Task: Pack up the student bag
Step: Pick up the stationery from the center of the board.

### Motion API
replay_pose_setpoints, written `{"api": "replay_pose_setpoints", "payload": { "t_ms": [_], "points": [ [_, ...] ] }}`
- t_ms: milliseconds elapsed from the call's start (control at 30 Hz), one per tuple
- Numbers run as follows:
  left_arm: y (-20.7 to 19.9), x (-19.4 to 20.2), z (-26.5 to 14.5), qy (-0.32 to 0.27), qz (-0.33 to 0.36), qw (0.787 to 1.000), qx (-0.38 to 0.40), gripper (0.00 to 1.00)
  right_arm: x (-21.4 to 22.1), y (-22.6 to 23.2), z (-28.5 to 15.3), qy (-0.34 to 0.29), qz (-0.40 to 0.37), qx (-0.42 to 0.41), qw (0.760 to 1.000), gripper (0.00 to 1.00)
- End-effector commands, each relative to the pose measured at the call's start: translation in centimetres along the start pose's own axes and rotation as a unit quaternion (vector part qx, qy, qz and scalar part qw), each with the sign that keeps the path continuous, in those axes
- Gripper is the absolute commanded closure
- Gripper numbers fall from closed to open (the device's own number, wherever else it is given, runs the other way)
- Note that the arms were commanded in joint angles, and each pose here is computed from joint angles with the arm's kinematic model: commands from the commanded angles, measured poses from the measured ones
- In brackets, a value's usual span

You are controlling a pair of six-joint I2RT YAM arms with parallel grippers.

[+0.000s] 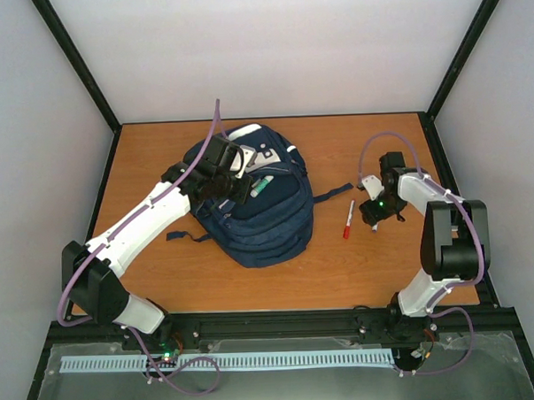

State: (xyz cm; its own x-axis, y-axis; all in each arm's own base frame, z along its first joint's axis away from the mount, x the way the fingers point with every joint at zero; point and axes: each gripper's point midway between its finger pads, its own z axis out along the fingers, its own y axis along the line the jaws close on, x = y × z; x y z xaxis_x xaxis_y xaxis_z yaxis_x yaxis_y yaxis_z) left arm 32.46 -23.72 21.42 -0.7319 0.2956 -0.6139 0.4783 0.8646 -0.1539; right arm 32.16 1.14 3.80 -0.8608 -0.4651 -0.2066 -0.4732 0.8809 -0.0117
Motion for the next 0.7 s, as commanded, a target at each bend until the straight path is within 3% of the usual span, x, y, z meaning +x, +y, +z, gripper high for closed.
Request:
{"api": "replay_pose_setpoints", "payload": {
  "t_ms": [0,467,667],
  "points": [
    [-1.0,-3.0,-2.5,-0.051,-0.011,0.998,0.022,0.96,-0.4,-0.5,0.2,0.001,0.017,0.002,1.0,0.37],
    [-1.0,-3.0,-2.5,-0.051,-0.011,0.998,0.023,0.96,0.5,-1.1,1.6,0.027,0.023,0.013,0.999,0.48],
    [-1.0,-3.0,-2.5,-0.051,-0.012,0.998,0.022,0.96,0.5,-0.9,1.9,0.028,0.017,0.007,0.999,0.64]
  ]
}}
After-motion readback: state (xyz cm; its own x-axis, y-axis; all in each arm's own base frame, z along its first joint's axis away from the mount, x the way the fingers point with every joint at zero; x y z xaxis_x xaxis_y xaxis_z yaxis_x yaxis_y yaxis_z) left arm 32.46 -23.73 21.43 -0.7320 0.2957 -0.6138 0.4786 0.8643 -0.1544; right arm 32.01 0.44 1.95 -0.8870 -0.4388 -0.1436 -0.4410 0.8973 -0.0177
